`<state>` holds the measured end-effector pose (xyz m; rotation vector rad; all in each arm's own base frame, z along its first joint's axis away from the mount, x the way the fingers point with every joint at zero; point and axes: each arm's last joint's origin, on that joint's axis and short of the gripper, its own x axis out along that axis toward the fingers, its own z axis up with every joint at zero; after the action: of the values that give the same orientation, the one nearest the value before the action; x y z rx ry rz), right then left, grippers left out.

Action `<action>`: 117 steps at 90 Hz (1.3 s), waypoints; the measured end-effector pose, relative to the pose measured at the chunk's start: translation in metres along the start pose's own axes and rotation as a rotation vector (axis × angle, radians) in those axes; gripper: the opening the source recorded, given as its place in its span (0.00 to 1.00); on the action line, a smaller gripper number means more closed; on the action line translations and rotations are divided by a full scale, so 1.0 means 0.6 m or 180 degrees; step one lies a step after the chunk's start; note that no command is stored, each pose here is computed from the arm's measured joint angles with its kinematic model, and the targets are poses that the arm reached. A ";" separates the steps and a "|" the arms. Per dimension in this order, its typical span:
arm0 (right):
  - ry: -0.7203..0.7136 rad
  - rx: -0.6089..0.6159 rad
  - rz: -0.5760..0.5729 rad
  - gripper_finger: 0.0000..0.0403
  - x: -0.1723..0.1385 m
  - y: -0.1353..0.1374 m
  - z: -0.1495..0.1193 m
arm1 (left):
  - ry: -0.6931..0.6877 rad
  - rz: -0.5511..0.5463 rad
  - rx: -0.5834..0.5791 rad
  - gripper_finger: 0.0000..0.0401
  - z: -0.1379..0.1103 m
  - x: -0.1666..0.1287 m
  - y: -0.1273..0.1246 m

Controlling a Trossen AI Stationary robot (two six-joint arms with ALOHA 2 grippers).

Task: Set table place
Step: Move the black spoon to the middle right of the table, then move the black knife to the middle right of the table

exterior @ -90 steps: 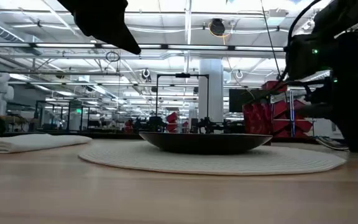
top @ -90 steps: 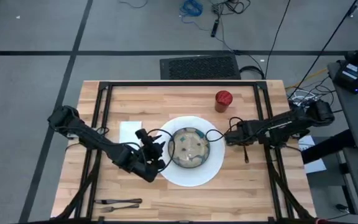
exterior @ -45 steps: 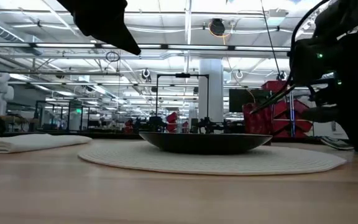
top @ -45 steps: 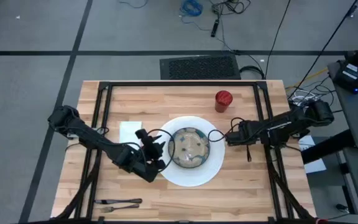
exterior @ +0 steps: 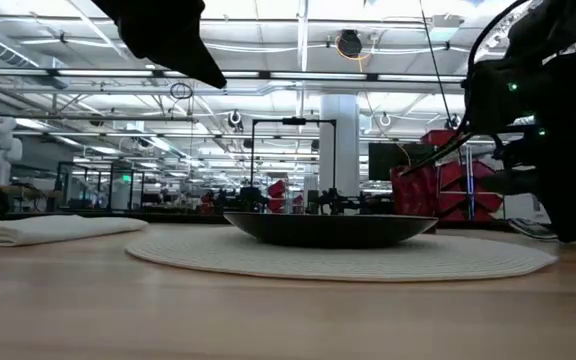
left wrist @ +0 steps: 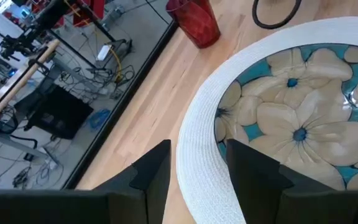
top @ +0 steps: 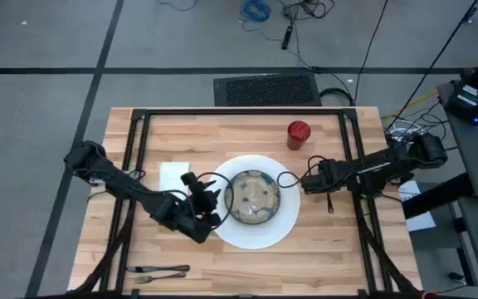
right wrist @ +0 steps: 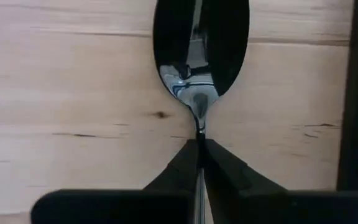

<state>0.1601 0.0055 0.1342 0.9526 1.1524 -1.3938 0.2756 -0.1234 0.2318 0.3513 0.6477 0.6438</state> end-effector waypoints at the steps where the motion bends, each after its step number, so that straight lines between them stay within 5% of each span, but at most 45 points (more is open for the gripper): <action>1: 0.0000 0.0001 0.0001 0.01 0.000 0.000 0.000 | 0.0000 -0.0001 0.0000 0.35 0.000 0.000 0.000; 33: 0.0020 0.0057 0.0024 0.02 -0.001 0.002 0.000 | -0.0001 0.0002 0.0000 0.35 0.000 0.000 0.000; 67: 0.0041 -0.0003 -0.0007 0.21 -0.004 0.001 0.000 | -0.0003 0.0003 0.0001 0.35 0.000 0.000 0.000; 90: 0.0011 -0.0215 -0.0031 0.29 -0.068 0.020 0.010 | -0.0002 0.0002 0.0004 0.35 0.000 -0.001 0.000; 106: -0.0412 -0.0597 0.0567 0.33 -0.164 0.056 0.002 | -0.0041 -0.0081 0.0190 0.35 -0.010 -0.023 -0.010; 117: -0.1257 -0.1016 0.1402 0.33 -0.228 0.085 -0.027 | -0.0136 -0.0274 0.0487 0.35 -0.028 -0.066 -0.028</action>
<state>0.2291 0.0522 0.2552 0.6170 0.7759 -0.9492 0.2475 -0.1602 0.2287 0.4756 0.6692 0.5045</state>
